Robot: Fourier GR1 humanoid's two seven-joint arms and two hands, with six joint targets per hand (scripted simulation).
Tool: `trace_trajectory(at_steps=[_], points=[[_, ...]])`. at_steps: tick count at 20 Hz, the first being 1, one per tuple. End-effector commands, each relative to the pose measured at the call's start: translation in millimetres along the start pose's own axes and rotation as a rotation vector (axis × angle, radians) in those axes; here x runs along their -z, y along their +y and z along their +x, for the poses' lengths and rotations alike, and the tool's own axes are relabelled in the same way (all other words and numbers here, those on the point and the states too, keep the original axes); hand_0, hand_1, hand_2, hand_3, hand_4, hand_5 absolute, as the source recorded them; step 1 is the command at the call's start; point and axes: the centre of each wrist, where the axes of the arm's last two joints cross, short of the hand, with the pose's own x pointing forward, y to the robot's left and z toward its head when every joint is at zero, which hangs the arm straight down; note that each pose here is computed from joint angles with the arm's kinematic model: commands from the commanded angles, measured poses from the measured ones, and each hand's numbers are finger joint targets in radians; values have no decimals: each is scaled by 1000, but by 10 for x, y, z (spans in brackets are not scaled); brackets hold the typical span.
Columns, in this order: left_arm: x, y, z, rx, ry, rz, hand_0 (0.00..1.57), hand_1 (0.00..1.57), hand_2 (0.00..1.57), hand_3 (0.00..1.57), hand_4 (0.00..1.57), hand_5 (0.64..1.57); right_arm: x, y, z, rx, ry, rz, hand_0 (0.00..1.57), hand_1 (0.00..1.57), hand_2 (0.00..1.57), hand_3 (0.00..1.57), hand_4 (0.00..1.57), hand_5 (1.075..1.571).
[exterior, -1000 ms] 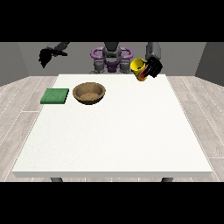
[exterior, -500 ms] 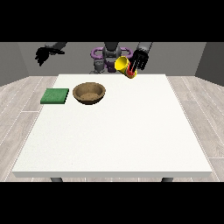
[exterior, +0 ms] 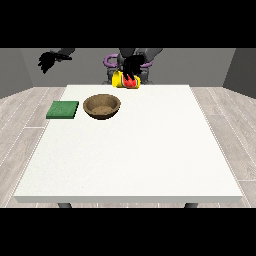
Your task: Pick the cup and pour the ball into the bowl, then pick the bowl and place it on the pad
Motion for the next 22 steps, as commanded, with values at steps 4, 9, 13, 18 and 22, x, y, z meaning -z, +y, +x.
trace_trajectory(at_steps=[4, 9, 13, 18, 22], points=[[-33, -46, 346, 452, -207, -27, 1533, 1533, 1571, 1571, 1556, 1164, 38, 100, -76, 23, 4, 27, 0, 0, 0, 0, 0, 1570], [-123, -57, 687, 666, -304, -19, 1465, 1465, 1571, 1571, 1481, 1216, 57, -70, 6, 20, -5, -14, 0, 0, 0, 0, 0, 1571], [-55, 124, 822, 693, -339, -16, 1446, 1446, 1571, 1571, 1530, 1131, -17, -162, -20, 7, 5, -55, 0, 0, 0, 0, 0, 1571], [157, 411, 598, 549, -308, 32, 1449, 1449, 1571, 1571, 1535, 1136, 98, 51, -97, 39, 72, -70, 0, 0, 0, 0, 0, 1567], [53, 274, 351, -140, 95, 9, 1301, 1301, 1571, 1571, 1571, 1190, -48, 5, -130, 41, 67, -86, 0, 0, 0, 0, 0, 1567]])
